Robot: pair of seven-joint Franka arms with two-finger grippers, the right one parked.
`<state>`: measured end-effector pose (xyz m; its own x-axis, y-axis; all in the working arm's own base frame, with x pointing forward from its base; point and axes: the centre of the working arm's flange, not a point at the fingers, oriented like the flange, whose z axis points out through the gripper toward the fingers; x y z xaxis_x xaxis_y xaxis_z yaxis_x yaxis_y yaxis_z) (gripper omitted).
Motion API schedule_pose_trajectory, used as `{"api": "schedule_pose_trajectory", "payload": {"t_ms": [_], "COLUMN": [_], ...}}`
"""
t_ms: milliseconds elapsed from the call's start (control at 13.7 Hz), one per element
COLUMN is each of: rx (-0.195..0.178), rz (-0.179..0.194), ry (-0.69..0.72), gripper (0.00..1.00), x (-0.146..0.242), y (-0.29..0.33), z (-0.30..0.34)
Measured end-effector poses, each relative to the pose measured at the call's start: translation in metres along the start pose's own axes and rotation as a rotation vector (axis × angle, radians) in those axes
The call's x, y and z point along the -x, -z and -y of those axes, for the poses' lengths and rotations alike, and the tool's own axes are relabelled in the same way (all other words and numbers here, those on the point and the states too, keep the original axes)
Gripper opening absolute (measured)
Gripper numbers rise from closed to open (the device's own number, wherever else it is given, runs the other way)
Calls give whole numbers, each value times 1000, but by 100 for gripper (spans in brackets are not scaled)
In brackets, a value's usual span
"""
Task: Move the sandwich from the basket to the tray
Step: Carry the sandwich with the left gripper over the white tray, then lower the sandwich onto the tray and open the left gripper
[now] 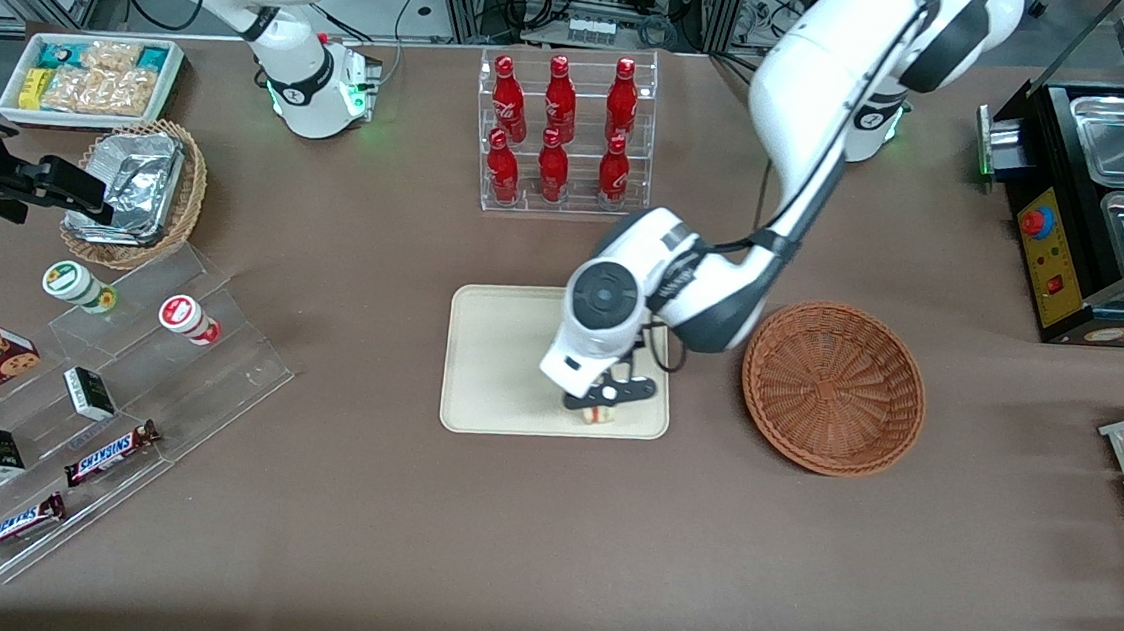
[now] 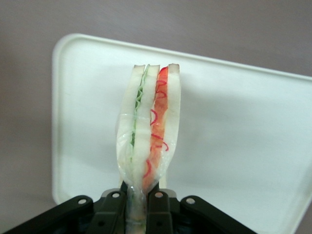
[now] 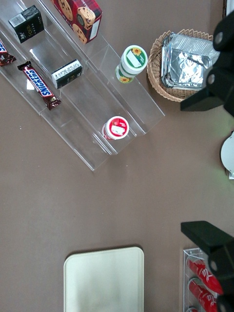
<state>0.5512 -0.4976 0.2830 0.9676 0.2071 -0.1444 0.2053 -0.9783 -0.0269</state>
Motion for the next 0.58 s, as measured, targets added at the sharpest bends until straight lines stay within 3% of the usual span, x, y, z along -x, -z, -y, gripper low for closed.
{"api": "schedule_pose_trajectory", "payload": {"t_ms": [219,583], "rx": [48,51], "rz": [-1,6], "ry": [-7,-13], "gripper": [15,15], "x": [19,25], "y": [-15,-30], "z": [-28,-36]}}
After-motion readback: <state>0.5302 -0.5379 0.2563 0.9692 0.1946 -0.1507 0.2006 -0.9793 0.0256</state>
